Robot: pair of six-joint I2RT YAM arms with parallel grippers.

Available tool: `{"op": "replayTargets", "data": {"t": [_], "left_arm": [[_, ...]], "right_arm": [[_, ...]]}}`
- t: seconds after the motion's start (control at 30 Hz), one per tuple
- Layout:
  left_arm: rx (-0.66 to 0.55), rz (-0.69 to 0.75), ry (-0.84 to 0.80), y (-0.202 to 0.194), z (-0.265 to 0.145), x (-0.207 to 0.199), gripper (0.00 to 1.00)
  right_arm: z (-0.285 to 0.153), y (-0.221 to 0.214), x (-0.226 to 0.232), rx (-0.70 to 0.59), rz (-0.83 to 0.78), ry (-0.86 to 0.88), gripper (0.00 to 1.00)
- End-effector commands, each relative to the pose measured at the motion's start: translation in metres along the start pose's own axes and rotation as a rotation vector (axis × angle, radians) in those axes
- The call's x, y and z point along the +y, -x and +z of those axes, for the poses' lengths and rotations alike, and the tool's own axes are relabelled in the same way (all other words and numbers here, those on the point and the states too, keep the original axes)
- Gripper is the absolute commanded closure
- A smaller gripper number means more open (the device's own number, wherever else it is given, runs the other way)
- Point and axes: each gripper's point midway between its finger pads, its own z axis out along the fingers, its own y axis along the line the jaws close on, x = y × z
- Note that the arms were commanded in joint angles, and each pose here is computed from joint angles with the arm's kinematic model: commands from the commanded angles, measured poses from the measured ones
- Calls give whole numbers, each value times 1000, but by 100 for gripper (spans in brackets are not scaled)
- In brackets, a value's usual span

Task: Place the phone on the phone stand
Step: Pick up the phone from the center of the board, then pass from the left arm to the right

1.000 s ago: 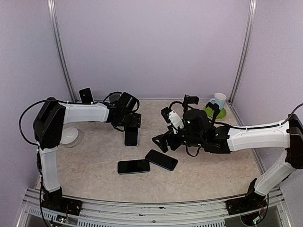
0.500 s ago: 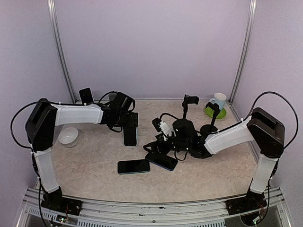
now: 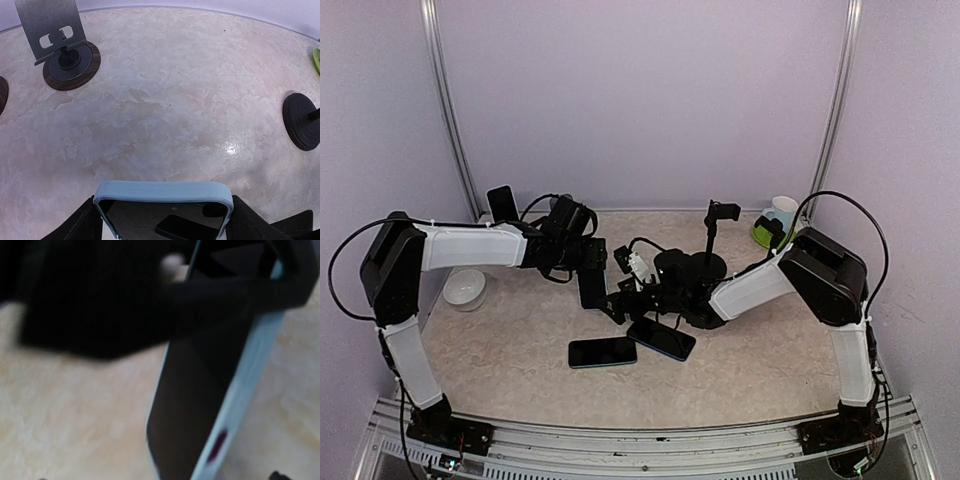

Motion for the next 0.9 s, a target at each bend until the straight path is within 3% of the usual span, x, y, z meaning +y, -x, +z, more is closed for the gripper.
{"op": "replayTargets", "data": {"t": [0.0, 0.6, 0.87], "left_arm": [[-96, -54, -66, 30, -24, -11, 42], [-122, -98, -110, 33, -44, -10, 42], [-138, -115, -126, 38, -59, -11, 42]], "right_arm": [[17, 11, -9, -35, 7, 10, 7], [50, 7, -11, -27, 15, 127, 26], [44, 12, 13, -33, 7, 262, 70]]}}
